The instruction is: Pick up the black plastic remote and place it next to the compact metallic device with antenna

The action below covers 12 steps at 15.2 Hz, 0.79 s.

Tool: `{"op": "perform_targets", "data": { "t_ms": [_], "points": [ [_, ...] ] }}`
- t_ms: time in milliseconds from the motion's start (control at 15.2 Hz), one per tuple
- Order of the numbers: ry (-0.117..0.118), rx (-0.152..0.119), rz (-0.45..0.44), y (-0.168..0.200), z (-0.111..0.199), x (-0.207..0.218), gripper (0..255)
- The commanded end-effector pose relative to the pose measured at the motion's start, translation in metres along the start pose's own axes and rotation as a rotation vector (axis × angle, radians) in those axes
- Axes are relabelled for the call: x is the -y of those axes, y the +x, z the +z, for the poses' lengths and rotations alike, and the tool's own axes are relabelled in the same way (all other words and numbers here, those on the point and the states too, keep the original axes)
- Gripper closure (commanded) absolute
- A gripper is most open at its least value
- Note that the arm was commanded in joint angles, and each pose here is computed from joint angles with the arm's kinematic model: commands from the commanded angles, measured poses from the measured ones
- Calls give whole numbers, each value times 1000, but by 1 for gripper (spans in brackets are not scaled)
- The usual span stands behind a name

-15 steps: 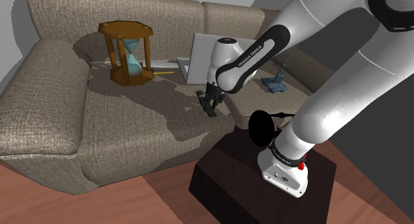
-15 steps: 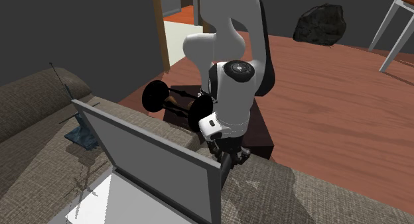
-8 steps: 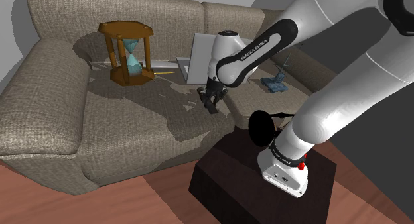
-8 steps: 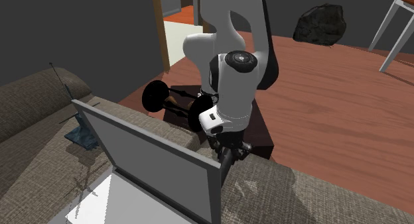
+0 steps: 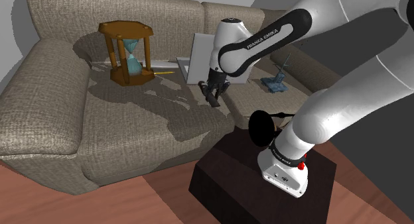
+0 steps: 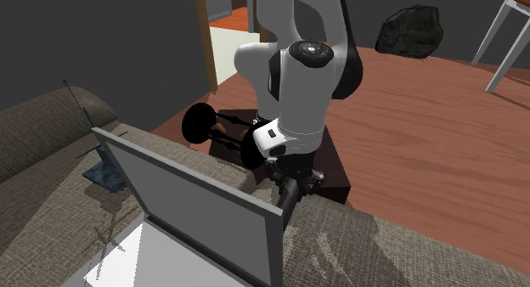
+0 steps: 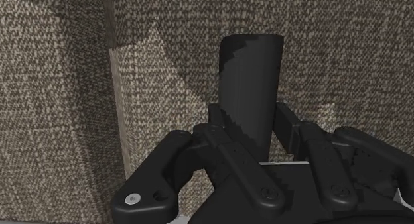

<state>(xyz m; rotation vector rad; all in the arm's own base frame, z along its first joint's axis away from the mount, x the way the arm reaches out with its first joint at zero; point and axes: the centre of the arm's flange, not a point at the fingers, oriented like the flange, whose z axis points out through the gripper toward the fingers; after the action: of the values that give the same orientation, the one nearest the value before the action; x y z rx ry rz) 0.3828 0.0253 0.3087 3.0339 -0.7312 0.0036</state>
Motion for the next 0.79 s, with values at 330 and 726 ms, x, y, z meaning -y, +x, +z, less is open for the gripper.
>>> {"op": "perform_targets", "data": {
  "t_ms": [330,726],
  "points": [
    [0,0,0,-2,-38,-1,255],
    [0,0,0,-1,-70,-1,255]
  ]
}}
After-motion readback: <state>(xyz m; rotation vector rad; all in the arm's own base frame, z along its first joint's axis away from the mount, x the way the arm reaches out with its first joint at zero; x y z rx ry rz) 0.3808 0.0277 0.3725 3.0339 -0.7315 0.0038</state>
